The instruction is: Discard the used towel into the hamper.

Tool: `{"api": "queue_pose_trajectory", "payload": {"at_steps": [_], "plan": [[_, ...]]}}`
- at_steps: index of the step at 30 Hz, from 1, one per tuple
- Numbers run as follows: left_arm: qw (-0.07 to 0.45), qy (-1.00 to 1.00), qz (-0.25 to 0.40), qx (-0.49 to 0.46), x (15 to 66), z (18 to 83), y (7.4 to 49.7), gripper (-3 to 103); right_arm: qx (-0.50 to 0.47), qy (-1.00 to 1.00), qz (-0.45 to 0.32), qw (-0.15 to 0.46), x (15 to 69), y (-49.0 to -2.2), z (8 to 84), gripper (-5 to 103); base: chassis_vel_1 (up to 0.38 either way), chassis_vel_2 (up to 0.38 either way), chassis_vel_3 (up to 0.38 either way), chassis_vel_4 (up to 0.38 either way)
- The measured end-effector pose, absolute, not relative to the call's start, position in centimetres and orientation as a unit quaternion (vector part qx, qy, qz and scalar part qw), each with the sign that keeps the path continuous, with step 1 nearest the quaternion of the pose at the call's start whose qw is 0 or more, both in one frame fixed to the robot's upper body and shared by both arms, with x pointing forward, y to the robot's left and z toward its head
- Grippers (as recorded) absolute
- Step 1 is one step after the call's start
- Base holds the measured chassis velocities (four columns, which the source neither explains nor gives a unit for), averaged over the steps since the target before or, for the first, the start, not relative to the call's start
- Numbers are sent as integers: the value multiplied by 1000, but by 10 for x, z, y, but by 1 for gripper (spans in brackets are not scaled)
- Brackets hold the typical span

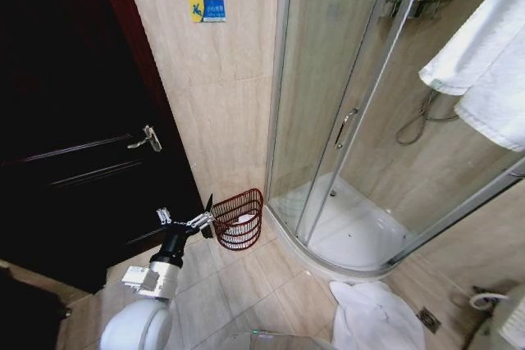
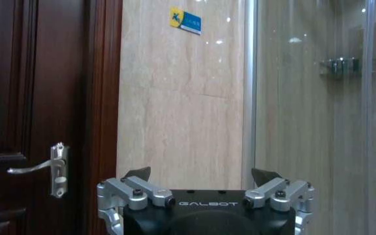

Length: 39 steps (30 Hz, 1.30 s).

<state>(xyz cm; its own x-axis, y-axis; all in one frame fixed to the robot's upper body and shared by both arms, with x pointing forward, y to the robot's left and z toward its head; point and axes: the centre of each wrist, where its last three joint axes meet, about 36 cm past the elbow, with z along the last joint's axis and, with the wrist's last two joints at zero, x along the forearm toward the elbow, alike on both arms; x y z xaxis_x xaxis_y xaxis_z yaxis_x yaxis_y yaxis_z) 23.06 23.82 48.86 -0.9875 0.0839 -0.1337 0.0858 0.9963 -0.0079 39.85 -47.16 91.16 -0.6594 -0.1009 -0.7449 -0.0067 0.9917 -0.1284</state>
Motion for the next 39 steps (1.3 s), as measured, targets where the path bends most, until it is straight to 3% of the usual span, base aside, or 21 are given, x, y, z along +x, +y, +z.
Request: {"api": "queue_pose_trajectory", "payload": {"at_steps": [12, 34, 39], "plan": [[67, 997, -7, 43, 231, 489, 238, 100, 56, 888, -118, 441, 449, -472, 920, 100, 0, 0, 0, 0], [67, 997, -7, 43, 231, 489, 238, 100, 73, 884, -103, 450, 463, -467, 954, 103, 0, 0, 0, 0], [67, 997, -7, 43, 231, 489, 238, 100, 69, 884, -105, 450, 461, -466, 953, 94, 0, 0, 0, 0]]}}
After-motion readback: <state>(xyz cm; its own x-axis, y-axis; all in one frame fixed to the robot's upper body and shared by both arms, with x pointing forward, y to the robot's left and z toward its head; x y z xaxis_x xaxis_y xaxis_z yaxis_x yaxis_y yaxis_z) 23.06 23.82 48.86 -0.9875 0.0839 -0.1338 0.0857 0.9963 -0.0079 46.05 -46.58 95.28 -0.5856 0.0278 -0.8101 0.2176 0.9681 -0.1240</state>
